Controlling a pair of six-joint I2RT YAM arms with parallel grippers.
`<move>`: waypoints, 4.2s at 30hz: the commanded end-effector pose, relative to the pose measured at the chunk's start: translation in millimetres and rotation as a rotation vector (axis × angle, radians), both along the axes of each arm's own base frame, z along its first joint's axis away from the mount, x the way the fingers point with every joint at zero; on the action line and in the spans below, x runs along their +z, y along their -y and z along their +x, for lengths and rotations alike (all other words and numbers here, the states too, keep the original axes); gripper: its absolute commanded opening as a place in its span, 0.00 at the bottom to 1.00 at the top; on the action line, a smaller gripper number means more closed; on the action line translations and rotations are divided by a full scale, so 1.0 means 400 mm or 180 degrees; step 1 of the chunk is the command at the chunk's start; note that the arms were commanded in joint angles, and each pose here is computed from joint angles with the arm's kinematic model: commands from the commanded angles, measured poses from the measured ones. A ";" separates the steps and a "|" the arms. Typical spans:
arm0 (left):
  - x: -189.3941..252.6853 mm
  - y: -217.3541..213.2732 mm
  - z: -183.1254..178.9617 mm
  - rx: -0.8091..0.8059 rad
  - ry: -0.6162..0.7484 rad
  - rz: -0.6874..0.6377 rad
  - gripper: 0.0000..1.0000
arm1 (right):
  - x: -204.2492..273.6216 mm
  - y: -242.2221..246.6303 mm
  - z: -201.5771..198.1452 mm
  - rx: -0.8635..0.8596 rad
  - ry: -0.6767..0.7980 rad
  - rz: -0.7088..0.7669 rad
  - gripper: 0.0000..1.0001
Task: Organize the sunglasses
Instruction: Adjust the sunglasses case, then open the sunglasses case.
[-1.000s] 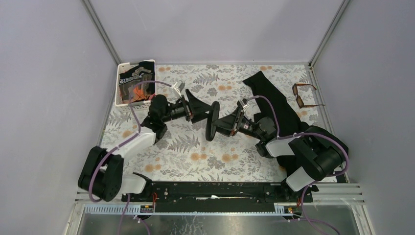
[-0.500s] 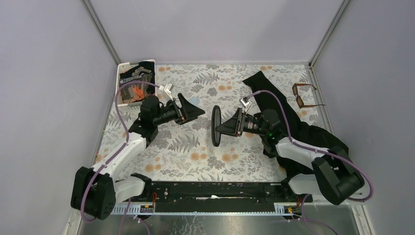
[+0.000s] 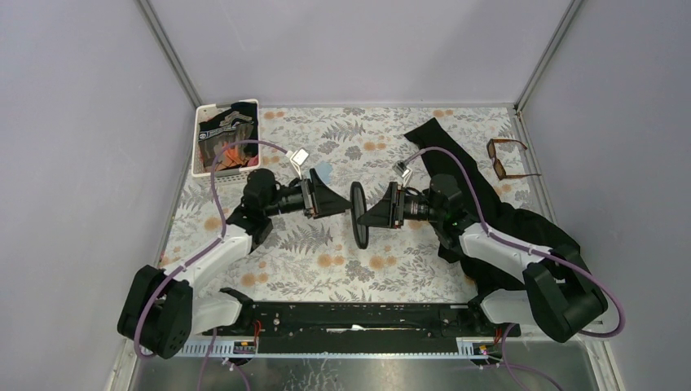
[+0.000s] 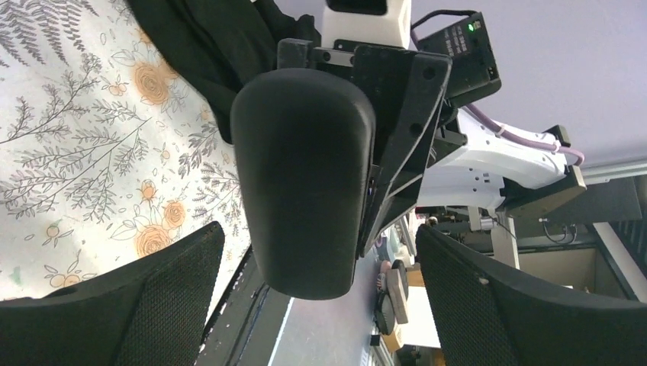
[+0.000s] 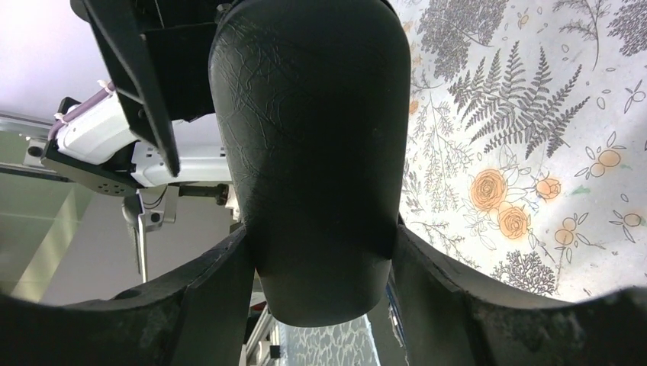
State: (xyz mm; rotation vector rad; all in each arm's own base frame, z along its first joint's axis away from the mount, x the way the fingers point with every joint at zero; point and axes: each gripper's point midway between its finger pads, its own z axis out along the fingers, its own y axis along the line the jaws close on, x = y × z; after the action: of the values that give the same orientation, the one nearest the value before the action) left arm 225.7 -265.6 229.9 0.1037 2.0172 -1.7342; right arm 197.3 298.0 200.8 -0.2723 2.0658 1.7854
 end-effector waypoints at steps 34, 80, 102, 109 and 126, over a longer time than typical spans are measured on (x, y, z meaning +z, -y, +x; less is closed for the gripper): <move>-0.019 0.060 0.027 -0.0122 -0.0042 -0.0173 0.33 | 0.051 -0.023 -0.026 0.0358 0.0013 0.0323 0.00; 0.073 0.038 0.082 0.0015 -0.0166 -0.0584 0.00 | 0.113 -0.039 0.014 -0.0164 -0.0251 0.1431 0.49; 0.052 -0.039 0.060 -0.0132 0.0661 -0.0417 0.00 | 0.163 0.006 0.065 -0.0634 -0.1210 0.1910 0.07; 0.049 -0.043 0.050 -0.0151 0.0780 -0.0373 0.00 | 0.150 0.010 0.080 -0.0717 -0.1433 0.1951 0.04; 0.014 -0.043 0.061 -0.0076 0.0596 -0.0288 0.00 | 0.129 -0.001 0.082 -0.0708 -0.1329 0.1842 0.04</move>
State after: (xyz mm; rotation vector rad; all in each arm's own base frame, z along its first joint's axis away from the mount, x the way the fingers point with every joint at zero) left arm 244.1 -245.9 216.8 0.1064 1.9501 -1.8359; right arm 252.8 290.9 244.4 0.6278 1.6129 2.2361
